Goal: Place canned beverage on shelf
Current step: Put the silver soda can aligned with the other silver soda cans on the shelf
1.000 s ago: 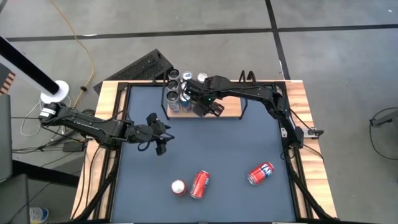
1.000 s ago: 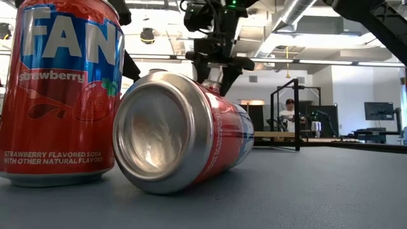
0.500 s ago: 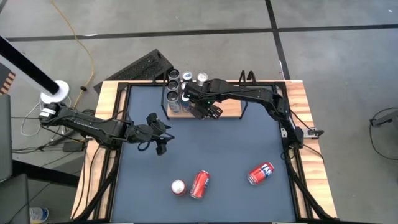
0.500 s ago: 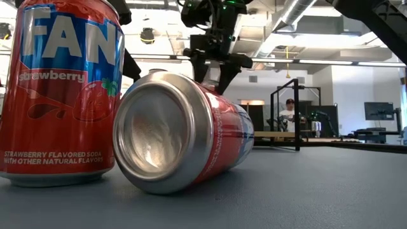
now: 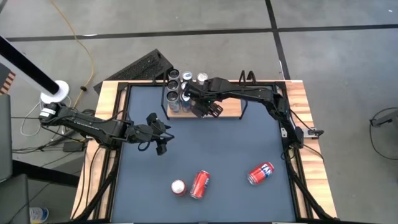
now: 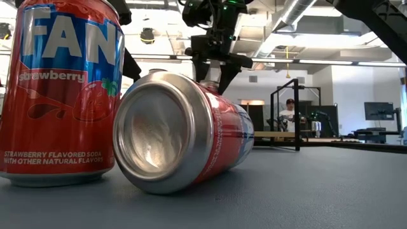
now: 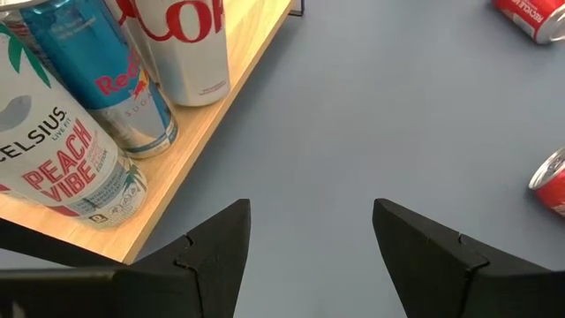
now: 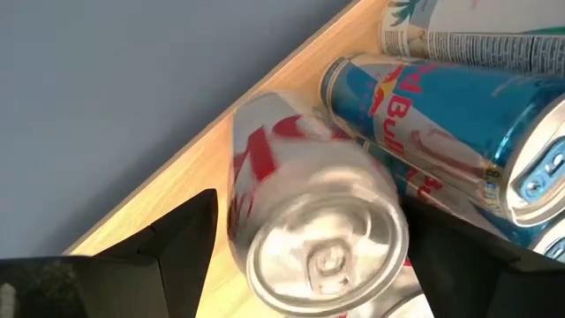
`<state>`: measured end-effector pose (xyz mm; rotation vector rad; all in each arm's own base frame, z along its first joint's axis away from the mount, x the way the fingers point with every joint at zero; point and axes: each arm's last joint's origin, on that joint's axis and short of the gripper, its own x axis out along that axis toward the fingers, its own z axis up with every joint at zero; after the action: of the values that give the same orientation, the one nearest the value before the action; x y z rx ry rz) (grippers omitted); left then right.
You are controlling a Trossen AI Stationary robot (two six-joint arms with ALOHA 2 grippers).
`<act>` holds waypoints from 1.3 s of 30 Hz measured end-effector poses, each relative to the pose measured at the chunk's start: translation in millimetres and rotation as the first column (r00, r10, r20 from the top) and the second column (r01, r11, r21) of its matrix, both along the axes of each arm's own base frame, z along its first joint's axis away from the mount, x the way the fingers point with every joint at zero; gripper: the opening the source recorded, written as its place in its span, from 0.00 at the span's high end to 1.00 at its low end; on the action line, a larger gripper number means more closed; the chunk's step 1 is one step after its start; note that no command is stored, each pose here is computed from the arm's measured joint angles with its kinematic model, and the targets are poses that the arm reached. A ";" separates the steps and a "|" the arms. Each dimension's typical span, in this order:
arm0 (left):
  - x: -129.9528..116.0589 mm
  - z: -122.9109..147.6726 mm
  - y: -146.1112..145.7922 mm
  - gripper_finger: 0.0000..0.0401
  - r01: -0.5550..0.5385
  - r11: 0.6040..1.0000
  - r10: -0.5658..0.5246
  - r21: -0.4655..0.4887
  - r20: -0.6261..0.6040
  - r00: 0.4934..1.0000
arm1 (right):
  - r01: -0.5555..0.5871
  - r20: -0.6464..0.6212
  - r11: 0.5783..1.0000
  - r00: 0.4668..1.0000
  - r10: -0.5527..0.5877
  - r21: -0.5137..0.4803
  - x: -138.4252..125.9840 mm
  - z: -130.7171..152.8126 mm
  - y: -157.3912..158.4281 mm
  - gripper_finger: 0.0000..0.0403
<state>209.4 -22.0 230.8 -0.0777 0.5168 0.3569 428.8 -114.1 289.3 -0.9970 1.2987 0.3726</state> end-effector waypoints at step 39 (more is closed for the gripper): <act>2.2 3.5 -0.4 0.43 0.000 1.000 0.001 -0.007 0.044 0.999 | 0.551 0.104 0.774 0.790 -0.604 0.312 -12.4 12.8 59.8 0.64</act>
<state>211.6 -22.4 234.3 -0.0922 0.4749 0.3531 416.4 -54.2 302.1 -0.3511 1.2623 -0.0390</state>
